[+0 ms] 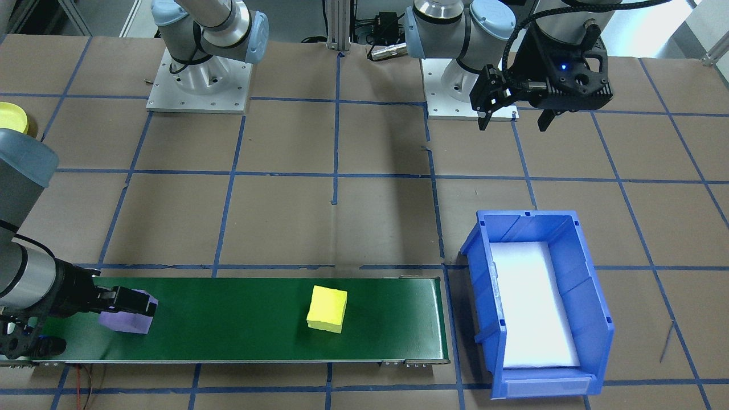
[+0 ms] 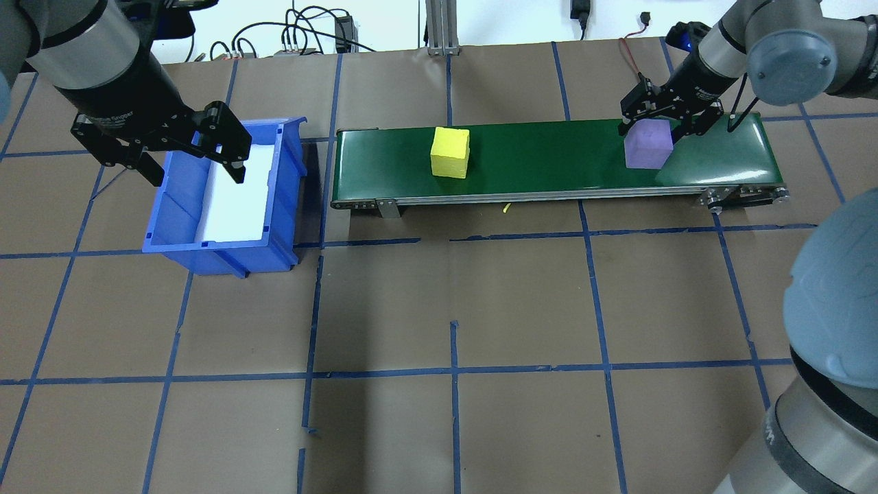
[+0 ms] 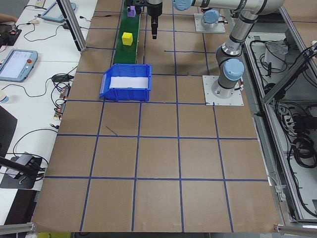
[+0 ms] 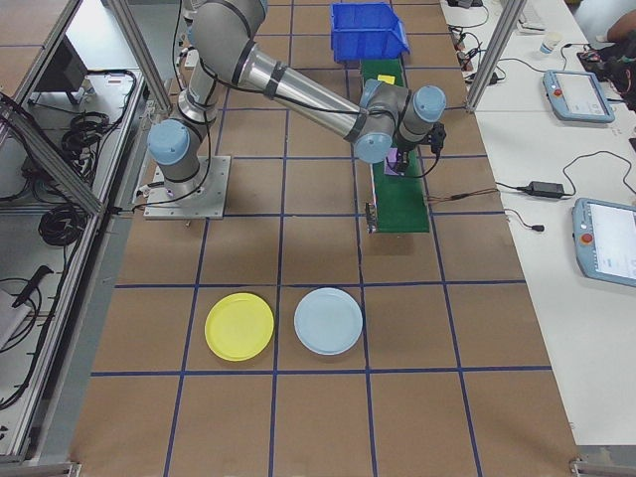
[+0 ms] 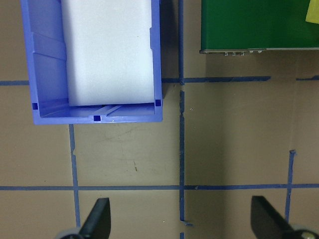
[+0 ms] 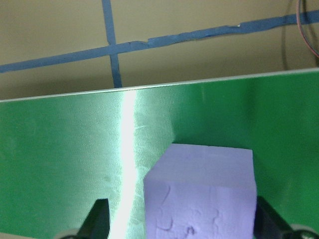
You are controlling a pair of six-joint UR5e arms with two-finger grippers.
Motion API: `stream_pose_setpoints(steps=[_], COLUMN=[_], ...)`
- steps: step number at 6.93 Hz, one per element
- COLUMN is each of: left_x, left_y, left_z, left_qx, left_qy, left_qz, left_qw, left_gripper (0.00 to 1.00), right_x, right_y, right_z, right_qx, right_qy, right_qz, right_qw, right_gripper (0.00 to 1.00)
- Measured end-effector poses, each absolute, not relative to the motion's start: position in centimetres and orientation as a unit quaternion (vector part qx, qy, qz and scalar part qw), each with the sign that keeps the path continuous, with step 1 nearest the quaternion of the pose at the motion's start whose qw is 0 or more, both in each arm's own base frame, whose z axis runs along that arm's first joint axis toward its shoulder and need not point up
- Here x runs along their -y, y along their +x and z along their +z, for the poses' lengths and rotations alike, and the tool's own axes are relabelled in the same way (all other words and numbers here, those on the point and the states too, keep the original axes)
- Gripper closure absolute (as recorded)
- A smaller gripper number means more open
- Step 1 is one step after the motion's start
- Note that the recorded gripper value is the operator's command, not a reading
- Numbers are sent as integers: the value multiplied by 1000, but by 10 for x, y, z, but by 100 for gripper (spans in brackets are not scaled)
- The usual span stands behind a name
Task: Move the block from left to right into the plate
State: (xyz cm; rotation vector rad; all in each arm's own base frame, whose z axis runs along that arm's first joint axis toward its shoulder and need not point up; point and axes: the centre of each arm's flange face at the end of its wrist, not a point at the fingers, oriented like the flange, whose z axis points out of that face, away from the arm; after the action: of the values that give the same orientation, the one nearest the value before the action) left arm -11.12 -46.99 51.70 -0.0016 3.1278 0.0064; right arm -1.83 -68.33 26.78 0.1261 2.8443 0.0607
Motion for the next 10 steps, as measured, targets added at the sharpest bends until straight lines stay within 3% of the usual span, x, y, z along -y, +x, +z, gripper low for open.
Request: stream_pose_setpoints(steps=[1, 2, 3, 6, 10], left_x=[469, 470, 471, 471, 471], left_y=[-111, -110, -109, -108, -108], left_z=[518, 520, 522, 523, 523], left_qx=[-1000, -1000, -1000, -1000, -1000], left_qy=[-1, -2, -4, -6, -6], left_qz=[1, -2, -8, -15, -15], left_qw=[7, 6, 6, 7, 7], left_gripper=[0, 0, 0, 0, 0], right_x=[683, 681, 679, 677, 606], right_y=[-21, -23, -26, -55, -261], right_z=[265, 262, 260, 276, 292], right_qx=[-990, -992, -993, -996, -997], right_qy=[43, 42, 41, 50, 20], right_qz=[23, 26, 30, 21, 37], right_qw=[133, 120, 103, 67, 58], right_gripper=[27, 55, 70, 72, 72])
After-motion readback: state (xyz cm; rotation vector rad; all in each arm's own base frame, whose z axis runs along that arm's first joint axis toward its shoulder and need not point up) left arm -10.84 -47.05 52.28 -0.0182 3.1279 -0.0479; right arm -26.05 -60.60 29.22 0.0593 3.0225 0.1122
